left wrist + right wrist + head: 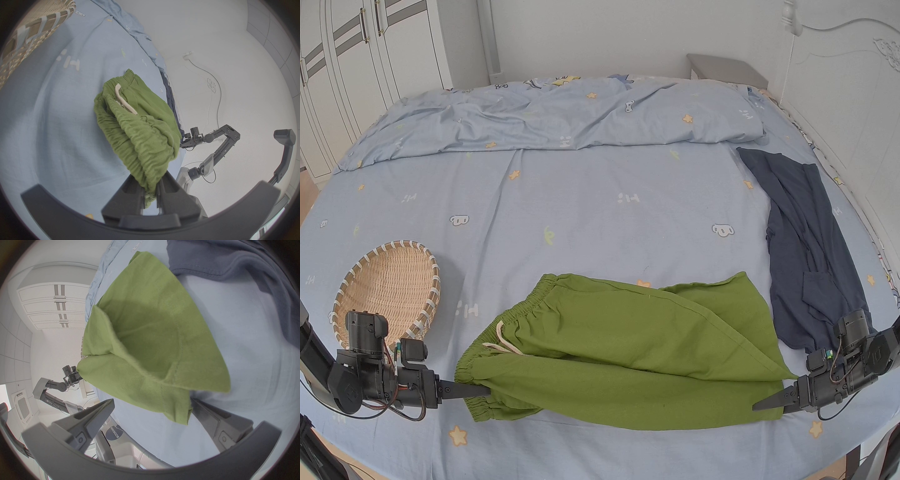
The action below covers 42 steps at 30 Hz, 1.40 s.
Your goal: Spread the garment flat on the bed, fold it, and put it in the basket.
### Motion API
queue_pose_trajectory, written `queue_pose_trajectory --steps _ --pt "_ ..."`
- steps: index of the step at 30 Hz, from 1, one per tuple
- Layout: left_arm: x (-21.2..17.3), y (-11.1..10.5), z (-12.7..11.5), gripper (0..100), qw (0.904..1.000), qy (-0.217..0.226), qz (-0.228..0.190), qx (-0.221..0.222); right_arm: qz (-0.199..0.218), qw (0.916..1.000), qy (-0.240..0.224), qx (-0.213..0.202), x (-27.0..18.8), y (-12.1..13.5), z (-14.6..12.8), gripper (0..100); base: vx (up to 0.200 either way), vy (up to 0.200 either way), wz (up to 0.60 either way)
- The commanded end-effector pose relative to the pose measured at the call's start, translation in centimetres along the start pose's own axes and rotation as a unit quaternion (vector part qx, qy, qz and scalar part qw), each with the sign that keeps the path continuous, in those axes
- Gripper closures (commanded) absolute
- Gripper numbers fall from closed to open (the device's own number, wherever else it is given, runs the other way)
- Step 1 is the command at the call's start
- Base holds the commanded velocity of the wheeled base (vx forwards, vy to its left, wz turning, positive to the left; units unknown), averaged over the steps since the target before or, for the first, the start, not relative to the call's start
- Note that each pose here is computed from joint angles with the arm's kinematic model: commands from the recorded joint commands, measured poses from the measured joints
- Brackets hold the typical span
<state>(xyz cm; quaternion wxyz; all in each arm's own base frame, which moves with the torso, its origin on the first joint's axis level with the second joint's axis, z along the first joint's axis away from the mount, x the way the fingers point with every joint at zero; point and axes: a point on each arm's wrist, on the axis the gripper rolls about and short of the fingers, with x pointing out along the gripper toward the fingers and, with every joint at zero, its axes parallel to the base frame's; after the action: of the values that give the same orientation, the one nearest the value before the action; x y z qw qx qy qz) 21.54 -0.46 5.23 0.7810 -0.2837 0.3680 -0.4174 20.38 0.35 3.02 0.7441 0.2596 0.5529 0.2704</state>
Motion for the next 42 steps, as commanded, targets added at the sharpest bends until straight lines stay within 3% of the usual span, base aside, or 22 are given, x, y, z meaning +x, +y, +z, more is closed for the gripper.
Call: queue_pose_trajectory --steps 1,17,21,27,34,39,42 --pt "0.0 0.0 0.0 100 1.0000 0.000 0.000 0.000 -0.001 1.0000 0.005 0.006 0.2 -0.3 0.0 100 0.000 0.000 0.00" --pt "-0.2 0.3 -0.2 100 0.9998 0.001 0.005 -0.017 -0.008 0.9998 0.001 0.020 -0.4 -0.5 -1.0 100 0.000 0.000 0.00" --pt "-0.8 0.0 -0.6 100 0.9976 0.016 0.014 -0.066 -0.010 0.9998 -0.014 0.001 -1.7 1.0 -1.3 100 0.000 0.000 0.00" --pt "-2.1 -1.9 0.2 100 0.9921 0.038 0.024 -0.117 -0.014 0.9999 0.001 0.002 -2.6 2.2 -1.5 100 0.000 0.000 0.00" --pt "-3.3 -1.8 -1.2 100 0.9928 0.068 0.039 -0.091 -0.035 0.9991 0.022 0.009 -3.1 2.9 -2.6 100 0.000 0.000 0.00" --pt "-3.6 -0.9 -2.4 100 0.9859 0.112 0.094 -0.082 -0.039 0.9986 0.031 0.019 -3.2 2.8 -3.1 100 0.000 0.000 0.00" --pt "-3.6 -1.0 -2.9 100 0.9845 0.120 0.098 -0.082 -0.051 0.9974 0.044 0.026 -2.9 2.6 -3.7 100 0.000 0.000 0.00"
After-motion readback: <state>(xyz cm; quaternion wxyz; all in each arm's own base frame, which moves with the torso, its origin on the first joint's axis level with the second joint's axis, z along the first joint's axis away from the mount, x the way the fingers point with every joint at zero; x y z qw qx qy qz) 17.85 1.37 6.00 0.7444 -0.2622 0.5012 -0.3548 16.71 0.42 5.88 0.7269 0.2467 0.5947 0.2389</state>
